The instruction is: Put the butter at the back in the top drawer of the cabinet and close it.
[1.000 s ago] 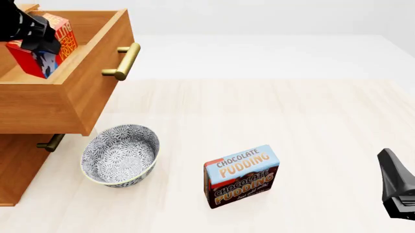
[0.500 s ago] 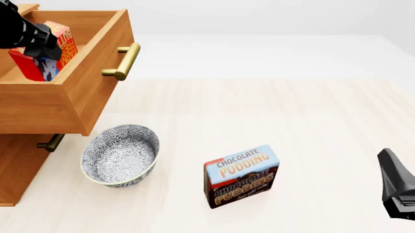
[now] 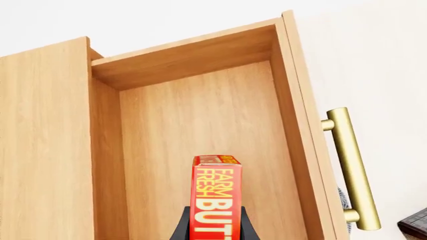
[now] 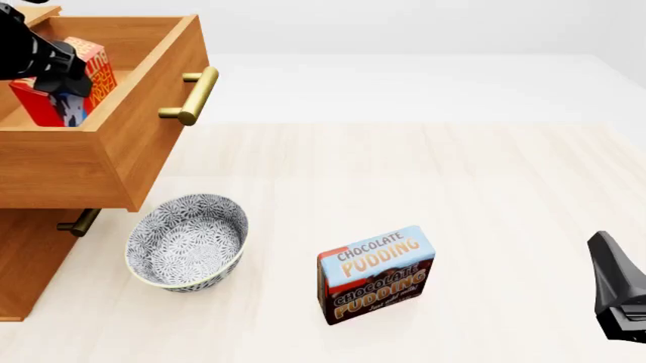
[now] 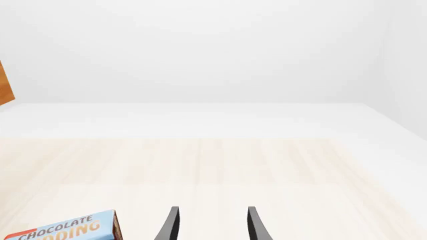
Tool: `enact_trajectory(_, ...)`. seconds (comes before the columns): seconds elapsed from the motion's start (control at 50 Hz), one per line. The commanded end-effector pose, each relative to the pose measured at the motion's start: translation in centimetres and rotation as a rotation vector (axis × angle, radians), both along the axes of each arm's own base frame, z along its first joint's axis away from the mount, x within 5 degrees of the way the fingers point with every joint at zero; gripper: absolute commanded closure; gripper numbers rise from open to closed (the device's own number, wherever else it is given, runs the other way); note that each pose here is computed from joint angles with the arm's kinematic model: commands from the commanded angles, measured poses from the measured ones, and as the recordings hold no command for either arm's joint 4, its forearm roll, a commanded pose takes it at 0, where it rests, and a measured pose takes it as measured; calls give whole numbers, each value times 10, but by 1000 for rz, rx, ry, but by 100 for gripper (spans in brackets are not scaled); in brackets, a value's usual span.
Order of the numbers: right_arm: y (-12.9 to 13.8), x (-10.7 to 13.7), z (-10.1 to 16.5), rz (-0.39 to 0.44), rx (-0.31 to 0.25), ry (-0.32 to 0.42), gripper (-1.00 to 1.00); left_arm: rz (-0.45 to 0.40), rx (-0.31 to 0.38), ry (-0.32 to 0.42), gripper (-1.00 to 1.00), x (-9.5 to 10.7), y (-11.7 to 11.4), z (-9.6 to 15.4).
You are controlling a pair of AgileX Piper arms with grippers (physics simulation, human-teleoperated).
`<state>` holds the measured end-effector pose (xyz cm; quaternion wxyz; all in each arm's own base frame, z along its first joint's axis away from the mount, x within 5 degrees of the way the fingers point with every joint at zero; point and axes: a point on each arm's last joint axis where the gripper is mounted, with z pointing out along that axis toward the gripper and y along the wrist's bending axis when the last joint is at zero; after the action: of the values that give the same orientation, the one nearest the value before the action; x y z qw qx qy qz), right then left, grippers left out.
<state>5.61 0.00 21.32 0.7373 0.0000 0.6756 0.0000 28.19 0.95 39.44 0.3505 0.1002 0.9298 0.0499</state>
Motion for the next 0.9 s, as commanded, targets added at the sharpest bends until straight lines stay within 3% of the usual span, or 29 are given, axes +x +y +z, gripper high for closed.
enact_trajectory(0.02,0,0,0,0,0,0,-100,-12,12,-17,100,-2,0,4)
enact_trajectory(0.9,0,0,0,0,0,0,-100,-7,18,1,100,2,4,-6)
